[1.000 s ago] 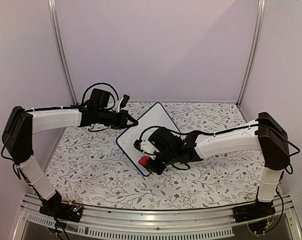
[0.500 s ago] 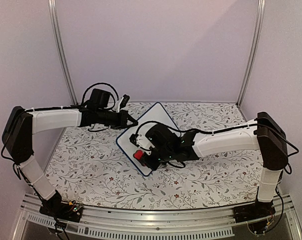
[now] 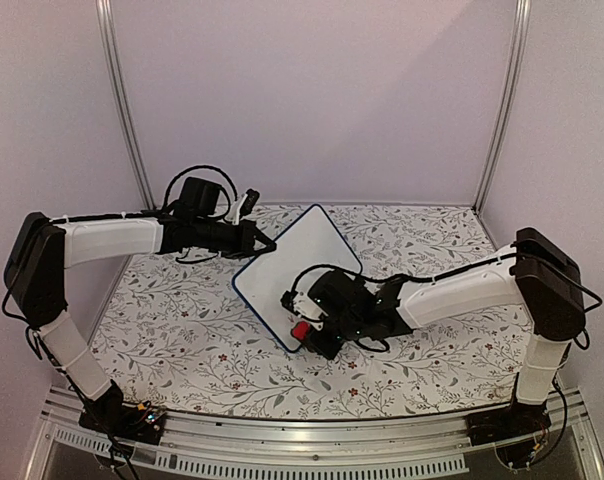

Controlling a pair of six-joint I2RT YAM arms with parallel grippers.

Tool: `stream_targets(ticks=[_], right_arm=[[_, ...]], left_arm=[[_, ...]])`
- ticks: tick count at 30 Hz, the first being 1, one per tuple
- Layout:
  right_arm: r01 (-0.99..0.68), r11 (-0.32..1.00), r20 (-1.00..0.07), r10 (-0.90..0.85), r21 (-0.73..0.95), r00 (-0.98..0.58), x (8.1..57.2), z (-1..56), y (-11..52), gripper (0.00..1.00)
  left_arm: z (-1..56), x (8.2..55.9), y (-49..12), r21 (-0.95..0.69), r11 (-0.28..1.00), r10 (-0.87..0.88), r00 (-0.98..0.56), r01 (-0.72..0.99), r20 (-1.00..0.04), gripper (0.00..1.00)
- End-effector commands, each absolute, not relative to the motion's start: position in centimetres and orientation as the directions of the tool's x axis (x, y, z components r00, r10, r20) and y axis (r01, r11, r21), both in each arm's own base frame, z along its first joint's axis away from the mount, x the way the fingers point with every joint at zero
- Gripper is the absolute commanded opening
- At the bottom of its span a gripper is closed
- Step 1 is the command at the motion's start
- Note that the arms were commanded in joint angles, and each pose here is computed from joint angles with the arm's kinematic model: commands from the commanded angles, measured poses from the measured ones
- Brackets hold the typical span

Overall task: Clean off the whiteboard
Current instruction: Erase the whiteboard at the center of the board.

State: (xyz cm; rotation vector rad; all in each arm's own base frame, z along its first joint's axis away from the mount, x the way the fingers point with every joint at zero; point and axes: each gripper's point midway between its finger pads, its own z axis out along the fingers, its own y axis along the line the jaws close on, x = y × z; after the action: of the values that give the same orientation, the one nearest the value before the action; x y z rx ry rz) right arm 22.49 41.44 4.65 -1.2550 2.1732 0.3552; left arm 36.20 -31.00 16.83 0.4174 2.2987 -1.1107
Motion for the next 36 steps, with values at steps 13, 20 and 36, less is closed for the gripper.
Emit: stream_targets(ticks=[13, 20, 36], right_arm=[[-0.788, 0.610, -0.696, -0.603, -0.089, -0.389, 27.8, 8.6, 43.5, 0.00], [-0.804, 0.591, -0.667, -0.627, -0.069, -0.403, 26.9, 7.7, 43.1, 0.00], [-0.765, 0.642, -0.610, -0.621, -0.036, -0.492, 26.1, 4.5, 38.1, 0.00]], left_arm=[[17.0, 35.5, -31.6, -0.639, 0.595, 0.049, -0.816, 0.487, -0.576, 0.00], [17.0, 35.5, -31.6, -0.640, 0.595, 0.050, -0.817, 0.487, -0.575, 0.00], [16.6, 35.6, -31.6, -0.642, 0.596, 0.051, -0.821, 0.481, -0.568, 0.00]])
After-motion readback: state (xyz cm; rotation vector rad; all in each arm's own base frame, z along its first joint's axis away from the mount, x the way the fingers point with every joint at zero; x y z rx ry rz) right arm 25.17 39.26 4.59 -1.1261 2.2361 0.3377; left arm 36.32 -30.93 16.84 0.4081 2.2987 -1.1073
